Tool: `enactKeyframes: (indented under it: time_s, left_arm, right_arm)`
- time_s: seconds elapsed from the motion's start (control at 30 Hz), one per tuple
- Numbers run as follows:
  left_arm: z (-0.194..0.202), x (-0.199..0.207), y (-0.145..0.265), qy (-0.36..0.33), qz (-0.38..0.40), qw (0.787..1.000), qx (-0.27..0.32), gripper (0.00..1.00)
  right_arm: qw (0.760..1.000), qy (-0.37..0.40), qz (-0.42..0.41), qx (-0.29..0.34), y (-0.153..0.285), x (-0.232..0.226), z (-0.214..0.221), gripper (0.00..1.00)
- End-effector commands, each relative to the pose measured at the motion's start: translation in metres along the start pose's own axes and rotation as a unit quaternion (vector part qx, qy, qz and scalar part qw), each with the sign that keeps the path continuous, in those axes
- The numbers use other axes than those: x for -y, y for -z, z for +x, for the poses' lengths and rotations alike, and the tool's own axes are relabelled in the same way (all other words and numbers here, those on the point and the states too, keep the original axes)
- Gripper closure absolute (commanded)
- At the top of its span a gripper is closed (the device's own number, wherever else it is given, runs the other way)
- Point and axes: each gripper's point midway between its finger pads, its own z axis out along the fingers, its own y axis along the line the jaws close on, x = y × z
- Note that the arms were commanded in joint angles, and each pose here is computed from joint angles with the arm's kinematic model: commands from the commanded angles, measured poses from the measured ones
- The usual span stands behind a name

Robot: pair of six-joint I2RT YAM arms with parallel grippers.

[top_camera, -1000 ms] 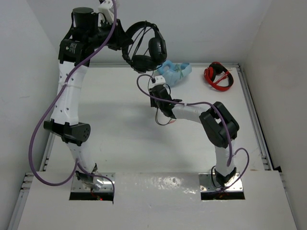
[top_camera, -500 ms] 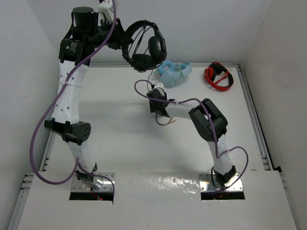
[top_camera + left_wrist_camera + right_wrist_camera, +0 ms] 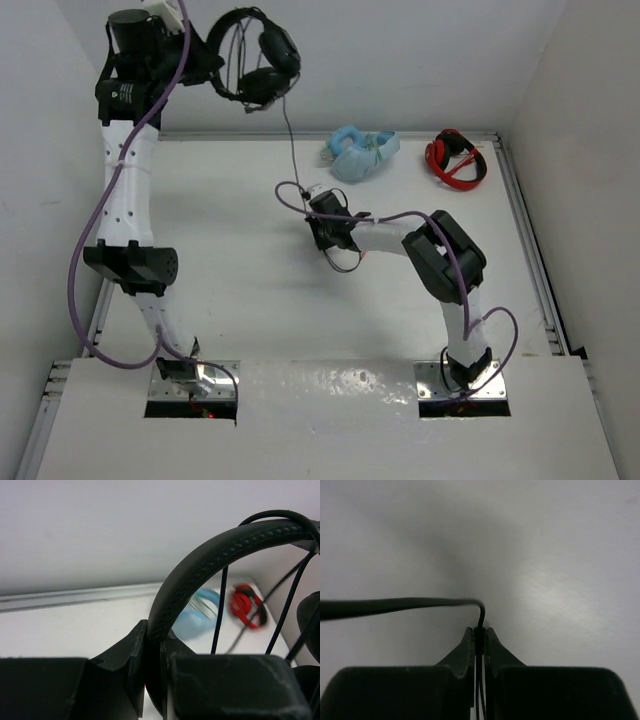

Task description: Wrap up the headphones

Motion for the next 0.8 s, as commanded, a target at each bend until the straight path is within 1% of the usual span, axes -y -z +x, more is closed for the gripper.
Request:
enactKeyframes:
  time_s: [0.0, 0.03, 0.07, 0.1, 0.13, 0.2, 0.23, 0.27, 0.33, 0.4, 0.47, 0.6, 0.63, 0.7, 0.73, 0.77]
  left_arm:
    - [-0.045, -0.047, -0.013, 0.044, -0.088, 0.989, 0.106, 1.0]
    - [-0.039, -0.06, -0.022, 0.048, -0.107, 0.988, 0.105, 1.0]
    - [-0.038, -0.074, -0.026, 0.053, -0.135, 0.983, 0.115, 1.0]
    - [-0.041, -0.079, -0.029, 0.058, -0.145, 0.98, 0.127, 1.0]
    - [-0.032, -0.091, -0.038, 0.063, -0.161, 0.978, 0.121, 1.0]
    - [-0.03, -0.108, -0.044, 0.072, -0.191, 0.97, 0.134, 1.0]
    - [-0.021, -0.116, -0.051, 0.075, -0.201, 0.968, 0.128, 1.0]
    - [-0.023, -0.134, -0.048, 0.079, -0.22, 0.963, 0.134, 1.0]
    - [-0.014, -0.142, -0.053, 0.095, -0.223, 0.962, 0.126, 1.0]
    - [-0.009, -0.142, -0.054, 0.11, -0.203, 0.966, 0.114, 1.0]
    - [-0.006, -0.134, -0.052, 0.118, -0.17, 0.973, 0.098, 1.0]
    - [-0.013, -0.122, -0.032, 0.105, -0.158, 0.977, 0.094, 1.0]
    - [-0.012, -0.118, -0.028, 0.106, -0.151, 0.979, 0.089, 1.0]
    - [-0.016, -0.109, -0.021, 0.11, -0.137, 0.981, 0.088, 1.0]
    - [-0.014, -0.103, -0.02, 0.114, -0.123, 0.982, 0.081, 1.0]
    - [-0.015, -0.098, -0.019, 0.126, -0.113, 0.982, 0.08, 1.0]
  right_arm:
    - [0.979, 0.108, -0.168, -0.041, 0.04, -0.077, 0.035, 1.0]
    - [0.974, 0.118, -0.187, -0.042, 0.046, -0.089, 0.036, 1.0]
    - [0.965, 0.133, -0.222, -0.047, 0.055, -0.108, 0.042, 1.0]
    - [0.96, 0.149, -0.233, -0.041, 0.06, -0.116, 0.039, 1.0]
    - [0.957, 0.157, -0.241, -0.047, 0.064, -0.123, 0.041, 1.0]
    - [0.947, 0.166, -0.27, -0.047, 0.074, -0.144, 0.039, 1.0]
    - [0.943, 0.172, -0.279, -0.055, 0.078, -0.151, 0.044, 1.0]
    - [0.941, 0.174, -0.283, -0.057, 0.08, -0.155, 0.044, 1.0]
    - [0.94, 0.171, -0.291, -0.049, 0.082, -0.164, 0.037, 1.0]
    - [0.943, 0.155, -0.292, -0.049, 0.076, -0.169, 0.033, 1.0]
    - [0.949, 0.142, -0.277, -0.047, 0.064, -0.165, 0.025, 1.0]
    - [0.961, 0.082, -0.261, -0.035, 0.051, -0.136, 0.001, 1.0]
    - [0.969, 0.065, -0.236, -0.027, 0.043, -0.113, -0.008, 1.0]
    - [0.979, 0.052, -0.197, -0.019, 0.034, -0.084, -0.019, 1.0]
    - [0.985, 0.062, -0.162, -0.013, 0.027, -0.07, -0.024, 1.0]
    - [0.986, 0.072, -0.149, -0.006, 0.02, -0.068, -0.035, 1.0]
